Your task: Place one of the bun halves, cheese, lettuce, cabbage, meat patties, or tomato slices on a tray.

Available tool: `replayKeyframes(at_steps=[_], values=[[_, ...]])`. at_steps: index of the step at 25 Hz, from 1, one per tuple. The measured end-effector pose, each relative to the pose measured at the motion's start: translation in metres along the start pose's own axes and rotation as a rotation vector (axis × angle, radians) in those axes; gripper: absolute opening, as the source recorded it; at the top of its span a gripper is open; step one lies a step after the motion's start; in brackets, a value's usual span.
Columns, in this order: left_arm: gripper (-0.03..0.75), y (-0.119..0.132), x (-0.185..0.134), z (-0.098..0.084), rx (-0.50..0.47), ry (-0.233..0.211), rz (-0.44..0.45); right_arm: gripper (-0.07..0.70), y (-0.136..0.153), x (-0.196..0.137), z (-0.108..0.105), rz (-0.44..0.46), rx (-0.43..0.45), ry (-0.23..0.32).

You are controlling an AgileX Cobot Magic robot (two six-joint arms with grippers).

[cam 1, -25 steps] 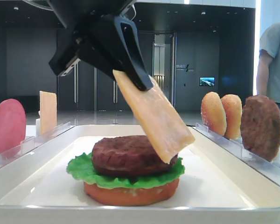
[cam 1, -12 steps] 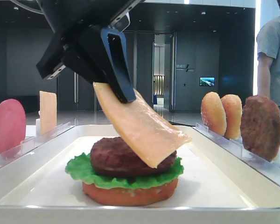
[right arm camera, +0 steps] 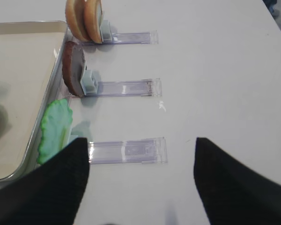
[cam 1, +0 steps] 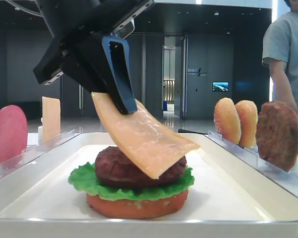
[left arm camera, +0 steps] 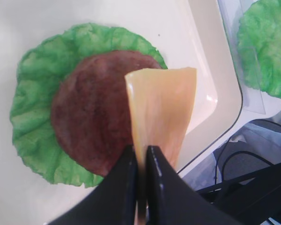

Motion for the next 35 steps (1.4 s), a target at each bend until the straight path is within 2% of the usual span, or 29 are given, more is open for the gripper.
replayKeyframes(at_steps=[4, 7, 11, 16, 24, 27, 32, 35], values=[[0.051, 0.0, 0.0, 0.001, 0.005, 0.0, -0.001, 0.465, 0.0, 0.0, 0.0, 0.0, 0.0, 0.0], [0.1, 0.0, 0.0, 0.002, 0.016, 0.006, -0.003, 0.465, 0.0, 0.0, 0.0, 0.0, 0.0, 0.0], [0.23, 0.0, 0.001, 0.003, 0.019, 0.009, -0.005, 0.465, 0.0, 0.0, 0.0, 0.0, 0.0, 0.0], [0.428, 0.0, 0.001, 0.003, 0.021, 0.01, -0.005, 0.465, 0.0, 0.0, 0.0, 0.0, 0.0, 0.0], [0.582, 0.0, 0.001, 0.005, 0.035, -0.003, -0.011, 0.465, 0.0, 0.0, 0.0, 0.0, 0.0, 0.0], [0.626, -0.005, 0.002, 0.005, 0.045, -0.004, -0.024, 0.465, 0.0, 0.0, 0.0, 0.0, 0.0, 0.0], [0.64, -0.015, 0.001, 0.004, 0.058, 0.006, -0.045, 0.465, 0.0, 0.0, 0.0, 0.0, 0.0, 0.0], [0.641, -0.023, -0.002, 0.007, 0.099, 0.015, -0.031, 0.465, 0.0, 0.0, 0.0, 0.0, 0.0, 0.0]])
Point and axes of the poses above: a point on each arm's last joint axis where the gripper is mounted, y pointing out along that axis toward the gripper, z along the wrist's bending axis when the last joint is at zero, x = y × z, the point moved 5 cm from there along y, pointing out along that axis toward the gripper, and after that the axes turned 13 degrees about -y, right-handed, at the moved point
